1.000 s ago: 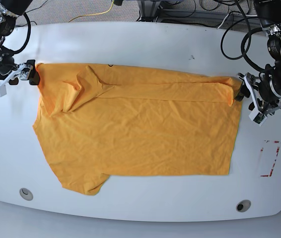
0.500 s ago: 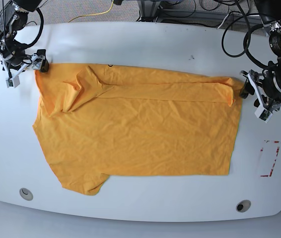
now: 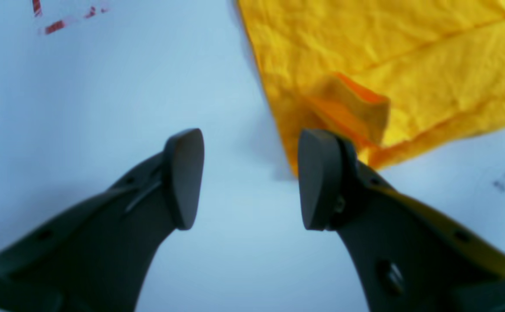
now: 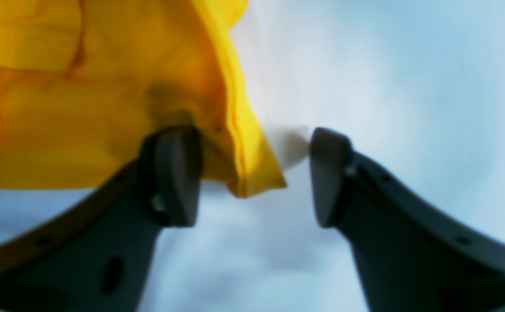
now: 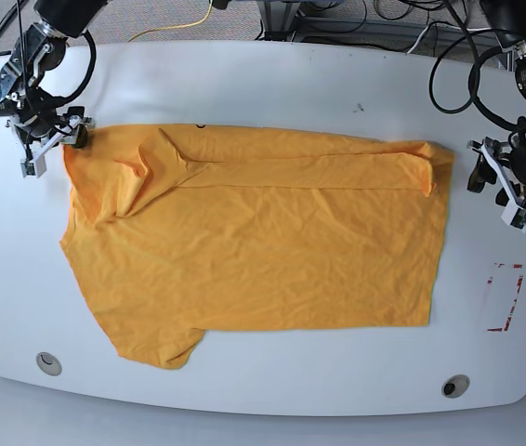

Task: Layout the t-shirt on the table in an organized manner, then fold the t-shirt properly
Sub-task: 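Move the left gripper to the folded edge and grasp it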

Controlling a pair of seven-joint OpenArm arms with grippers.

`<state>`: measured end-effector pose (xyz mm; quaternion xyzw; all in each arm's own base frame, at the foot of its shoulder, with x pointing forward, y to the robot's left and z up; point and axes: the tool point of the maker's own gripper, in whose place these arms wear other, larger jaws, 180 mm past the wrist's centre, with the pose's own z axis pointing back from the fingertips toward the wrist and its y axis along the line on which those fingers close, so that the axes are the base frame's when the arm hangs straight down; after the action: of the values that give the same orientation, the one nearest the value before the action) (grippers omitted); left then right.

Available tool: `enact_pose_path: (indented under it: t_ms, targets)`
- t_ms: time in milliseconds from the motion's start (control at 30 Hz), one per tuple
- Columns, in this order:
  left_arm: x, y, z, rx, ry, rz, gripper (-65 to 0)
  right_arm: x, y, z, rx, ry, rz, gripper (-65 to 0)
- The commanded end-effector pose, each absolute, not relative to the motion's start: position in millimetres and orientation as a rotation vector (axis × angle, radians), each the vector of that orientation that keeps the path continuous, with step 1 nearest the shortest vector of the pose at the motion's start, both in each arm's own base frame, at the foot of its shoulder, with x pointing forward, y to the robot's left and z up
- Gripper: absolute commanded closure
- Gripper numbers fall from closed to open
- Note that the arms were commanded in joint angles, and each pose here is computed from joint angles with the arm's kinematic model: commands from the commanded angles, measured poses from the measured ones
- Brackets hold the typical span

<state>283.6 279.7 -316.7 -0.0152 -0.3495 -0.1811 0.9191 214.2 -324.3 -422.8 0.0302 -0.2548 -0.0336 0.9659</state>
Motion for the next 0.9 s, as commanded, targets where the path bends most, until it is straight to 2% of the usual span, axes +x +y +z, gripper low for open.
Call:
enact_pose_path:
  t_ms: [0, 100, 367, 700, 867]
  targets:
    - [289, 284, -315, -0.048, -0.744, -0.36, -32.9, 217, -329, -417, 0.043, -0.525, -0.061, -21.1]
    - [286, 282, -331, -0.08, -0.708, -0.345, -32.9, 217, -329, -417, 0.044, -0.526, -0.062, -16.6]
    - [281, 255, -355, -0.155, -0.641, -0.394, -32.8, 215, -328, -419, 0.047, -0.52, -0.063, -22.8]
    - [263, 236, -377, -0.203, -0.586, -0.393, -32.8, 214, -324, -421, 0.058, -0.518, -0.067, -22.5]
    - [253, 236, -390, -0.162, -0.532, -0.42, -32.8, 214, -324, -421, 0.058, -0.518, -0.067, -22.5]
